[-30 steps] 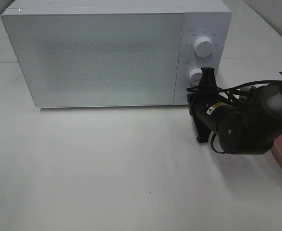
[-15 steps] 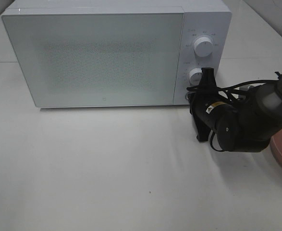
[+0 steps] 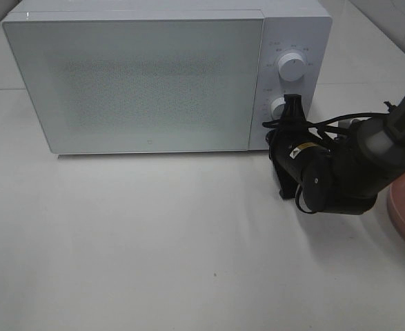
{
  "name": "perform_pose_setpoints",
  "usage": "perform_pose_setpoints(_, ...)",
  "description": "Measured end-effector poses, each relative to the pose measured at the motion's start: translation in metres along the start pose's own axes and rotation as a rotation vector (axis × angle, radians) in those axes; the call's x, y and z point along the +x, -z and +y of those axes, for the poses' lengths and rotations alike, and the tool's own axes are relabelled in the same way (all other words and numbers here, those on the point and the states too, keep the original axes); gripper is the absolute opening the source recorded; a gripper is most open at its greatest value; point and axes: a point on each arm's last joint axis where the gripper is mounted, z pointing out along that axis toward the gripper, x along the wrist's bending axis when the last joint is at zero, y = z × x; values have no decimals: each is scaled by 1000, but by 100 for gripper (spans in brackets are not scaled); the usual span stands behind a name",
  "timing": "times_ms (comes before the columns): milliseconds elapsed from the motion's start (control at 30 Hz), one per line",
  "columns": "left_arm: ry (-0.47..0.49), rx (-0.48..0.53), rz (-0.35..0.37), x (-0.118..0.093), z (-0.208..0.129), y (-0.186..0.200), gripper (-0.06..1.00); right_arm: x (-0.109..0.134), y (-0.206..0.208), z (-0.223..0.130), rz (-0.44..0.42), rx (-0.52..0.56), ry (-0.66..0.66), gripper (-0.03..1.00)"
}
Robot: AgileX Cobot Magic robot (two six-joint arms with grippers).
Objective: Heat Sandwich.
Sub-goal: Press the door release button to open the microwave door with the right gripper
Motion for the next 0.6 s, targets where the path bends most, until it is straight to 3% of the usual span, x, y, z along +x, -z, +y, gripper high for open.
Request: perform_pose_setpoints(600, 0, 0, 0, 0, 0, 0, 97, 2, -6, -1, -48, 3, 21, 1)
